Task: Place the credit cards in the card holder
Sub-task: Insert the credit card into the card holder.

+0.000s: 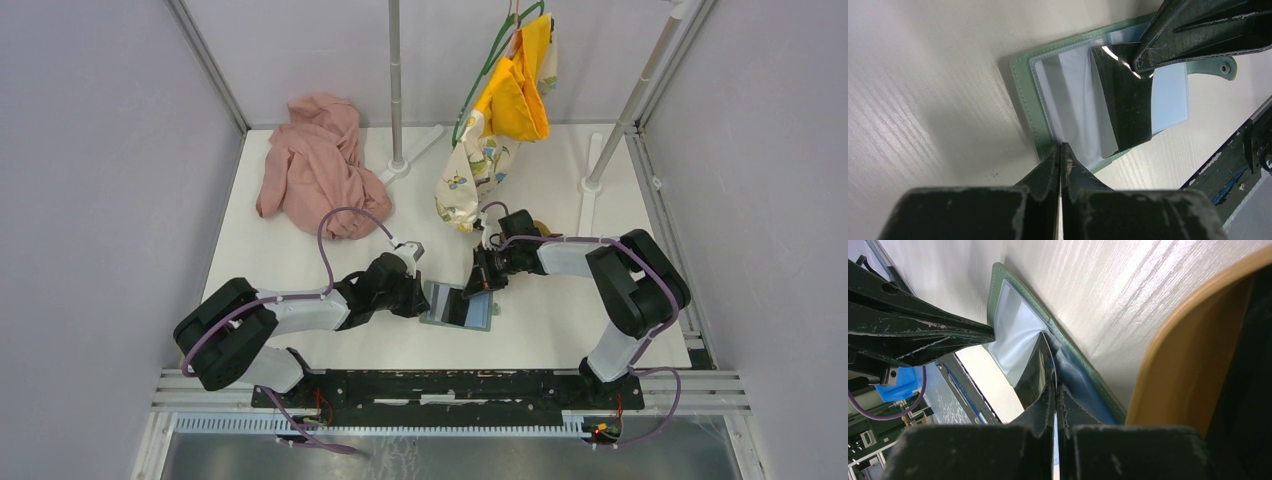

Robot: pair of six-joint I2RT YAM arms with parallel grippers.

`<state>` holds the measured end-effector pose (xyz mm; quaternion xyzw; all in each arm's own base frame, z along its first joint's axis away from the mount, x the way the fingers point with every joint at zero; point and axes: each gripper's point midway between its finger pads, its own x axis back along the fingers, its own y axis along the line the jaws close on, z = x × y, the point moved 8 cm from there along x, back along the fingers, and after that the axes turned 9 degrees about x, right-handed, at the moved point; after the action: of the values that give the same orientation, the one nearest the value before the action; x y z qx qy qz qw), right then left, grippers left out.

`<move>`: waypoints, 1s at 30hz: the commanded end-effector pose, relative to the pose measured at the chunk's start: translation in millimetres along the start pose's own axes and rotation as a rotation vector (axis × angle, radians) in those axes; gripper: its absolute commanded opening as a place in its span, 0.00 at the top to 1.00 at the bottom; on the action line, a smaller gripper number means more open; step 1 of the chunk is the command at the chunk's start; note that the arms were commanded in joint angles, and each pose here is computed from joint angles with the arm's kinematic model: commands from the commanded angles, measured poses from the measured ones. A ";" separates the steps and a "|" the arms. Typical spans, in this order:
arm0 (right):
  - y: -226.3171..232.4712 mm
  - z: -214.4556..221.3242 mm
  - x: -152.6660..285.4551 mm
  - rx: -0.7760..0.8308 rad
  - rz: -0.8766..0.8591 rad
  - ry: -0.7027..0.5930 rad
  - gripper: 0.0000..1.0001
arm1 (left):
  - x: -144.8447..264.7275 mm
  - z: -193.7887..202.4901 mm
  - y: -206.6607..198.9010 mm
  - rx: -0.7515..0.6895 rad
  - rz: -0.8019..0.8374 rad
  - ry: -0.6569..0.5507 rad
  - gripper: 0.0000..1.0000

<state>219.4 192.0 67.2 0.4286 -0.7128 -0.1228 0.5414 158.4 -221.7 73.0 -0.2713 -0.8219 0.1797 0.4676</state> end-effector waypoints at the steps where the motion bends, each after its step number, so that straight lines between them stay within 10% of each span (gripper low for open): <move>1: -22.8 23.8 -2.4 -0.022 0.181 0.072 1.00 | -1.3 -7.9 -8.5 -0.056 0.037 -0.033 0.96; 30: -14.9 42.4 1.1 -0.019 0.148 0.043 1.00 | -3.7 -11.7 -10.8 -0.080 0.040 -0.033 0.97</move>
<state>208.5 187.6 67.0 0.4240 -0.7359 -0.1188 0.5144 159.2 -223.0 73.6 -0.2810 -0.8244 0.1697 0.4611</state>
